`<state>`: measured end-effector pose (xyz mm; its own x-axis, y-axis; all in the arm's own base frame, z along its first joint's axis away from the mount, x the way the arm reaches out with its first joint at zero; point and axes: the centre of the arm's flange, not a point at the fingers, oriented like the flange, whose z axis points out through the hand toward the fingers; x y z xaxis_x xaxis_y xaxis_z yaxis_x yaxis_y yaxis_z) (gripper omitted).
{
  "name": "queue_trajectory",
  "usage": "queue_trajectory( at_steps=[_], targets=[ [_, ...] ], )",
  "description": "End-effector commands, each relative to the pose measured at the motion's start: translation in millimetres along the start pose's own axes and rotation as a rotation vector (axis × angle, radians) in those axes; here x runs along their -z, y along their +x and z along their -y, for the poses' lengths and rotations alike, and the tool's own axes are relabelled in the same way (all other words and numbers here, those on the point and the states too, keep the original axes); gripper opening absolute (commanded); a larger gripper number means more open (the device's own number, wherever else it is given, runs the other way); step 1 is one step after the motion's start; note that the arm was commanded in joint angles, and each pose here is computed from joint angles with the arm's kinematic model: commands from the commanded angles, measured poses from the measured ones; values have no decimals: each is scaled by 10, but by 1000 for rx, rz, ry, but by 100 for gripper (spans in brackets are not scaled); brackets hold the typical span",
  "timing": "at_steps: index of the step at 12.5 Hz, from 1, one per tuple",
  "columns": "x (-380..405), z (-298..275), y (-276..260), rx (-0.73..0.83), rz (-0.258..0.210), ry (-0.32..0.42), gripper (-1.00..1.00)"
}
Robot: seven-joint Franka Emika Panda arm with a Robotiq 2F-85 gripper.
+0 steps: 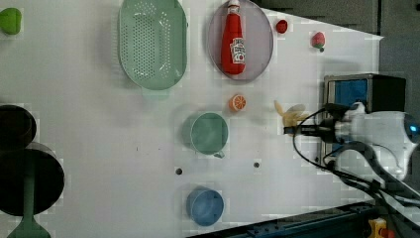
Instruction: Pick Banana and place it in mug.
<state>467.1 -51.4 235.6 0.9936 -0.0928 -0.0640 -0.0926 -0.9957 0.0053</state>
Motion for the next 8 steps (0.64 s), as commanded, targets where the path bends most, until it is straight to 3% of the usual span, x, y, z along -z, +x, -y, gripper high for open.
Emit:
queue_trajectory(
  at_steps=[1,3,5,8],
  targets=[
    [855,83,30,46,-77,1,-46],
    [1399,55,-51,41,-101,6,-46],
    [1842,12,-195,32,-94,13,-46],
    [2089,384,-426,67,-5,-4,-46]
  ],
)
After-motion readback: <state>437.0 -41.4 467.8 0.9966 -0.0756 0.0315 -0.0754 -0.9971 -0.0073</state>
